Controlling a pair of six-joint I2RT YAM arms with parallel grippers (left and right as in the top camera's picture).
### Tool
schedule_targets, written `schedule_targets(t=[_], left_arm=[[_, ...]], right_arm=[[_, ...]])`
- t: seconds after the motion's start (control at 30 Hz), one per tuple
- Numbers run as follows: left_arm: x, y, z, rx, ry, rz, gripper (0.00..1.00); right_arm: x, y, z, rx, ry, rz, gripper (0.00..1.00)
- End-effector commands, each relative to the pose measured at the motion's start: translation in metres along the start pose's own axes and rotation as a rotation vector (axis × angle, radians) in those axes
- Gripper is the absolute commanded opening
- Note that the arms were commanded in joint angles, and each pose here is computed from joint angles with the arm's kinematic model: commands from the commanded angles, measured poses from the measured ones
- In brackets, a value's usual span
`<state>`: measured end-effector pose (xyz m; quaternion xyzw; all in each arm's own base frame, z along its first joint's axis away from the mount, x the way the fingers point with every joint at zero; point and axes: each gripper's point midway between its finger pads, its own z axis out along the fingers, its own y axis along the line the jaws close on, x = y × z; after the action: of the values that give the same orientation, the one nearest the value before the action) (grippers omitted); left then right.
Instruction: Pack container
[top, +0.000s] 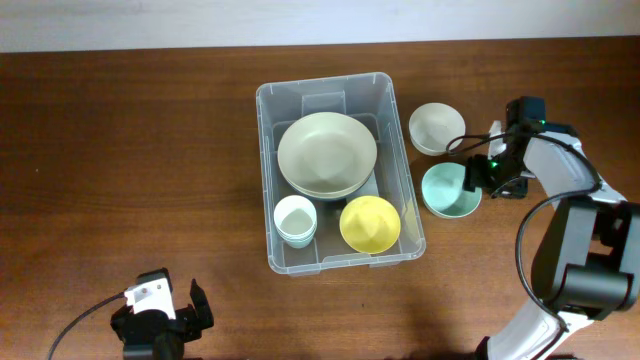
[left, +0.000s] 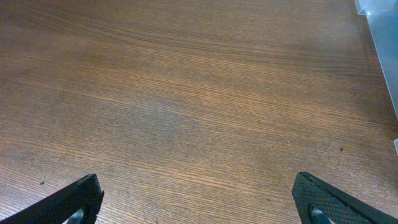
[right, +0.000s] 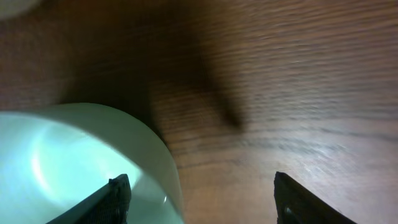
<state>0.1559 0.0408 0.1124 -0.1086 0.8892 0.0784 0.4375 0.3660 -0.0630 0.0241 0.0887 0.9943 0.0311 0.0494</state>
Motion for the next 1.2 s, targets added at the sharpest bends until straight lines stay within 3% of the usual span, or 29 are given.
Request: schedule_targets(t=[0.0,0.2,0.23,0.33,0.4,0.63,1.0,1.17], left_arm=[[-0.005,0.003,-0.004,-0.010,-0.020,-0.007,1.00],[-0.005,0.002,-0.004,-0.010,-0.020,-0.007,1.00],[-0.005,0.002,-0.004,-0.010,-0.020,-0.007,1.00],[-0.005,0.002,-0.004,-0.010,-0.020,-0.007,1.00],[-0.005,0.002,-0.004,-0.010,-0.020,-0.007,1.00],[-0.005,0.003,-0.004,-0.010,-0.020,-0.007,1.00],[-0.005,0.002,-0.004,-0.010,-0.020,-0.007,1.00],[-0.005,0.002,-0.004,-0.010,-0.020,-0.007,1.00]], right_arm=[[0.002,0.007,0.009,-0.059,0.014,-0.072,0.69],[-0.001,0.015,0.023,-0.107,0.008,-0.117,0.65],[-0.002,0.017,0.025,-0.123,0.000,-0.137,0.61],[-0.004,0.017,0.028,-0.125,-0.014,-0.151,0.21],[-0.004,0.017,0.028,-0.124,-0.018,-0.150,0.05],[-0.002,0.013,0.020,-0.115,-0.016,-0.139,0.04],[-0.022,0.015,-0.145,-0.344,-0.454,-0.093,0.04],[-0.019,0.003,-0.149,-0.334,-0.468,-0.061,0.04]])
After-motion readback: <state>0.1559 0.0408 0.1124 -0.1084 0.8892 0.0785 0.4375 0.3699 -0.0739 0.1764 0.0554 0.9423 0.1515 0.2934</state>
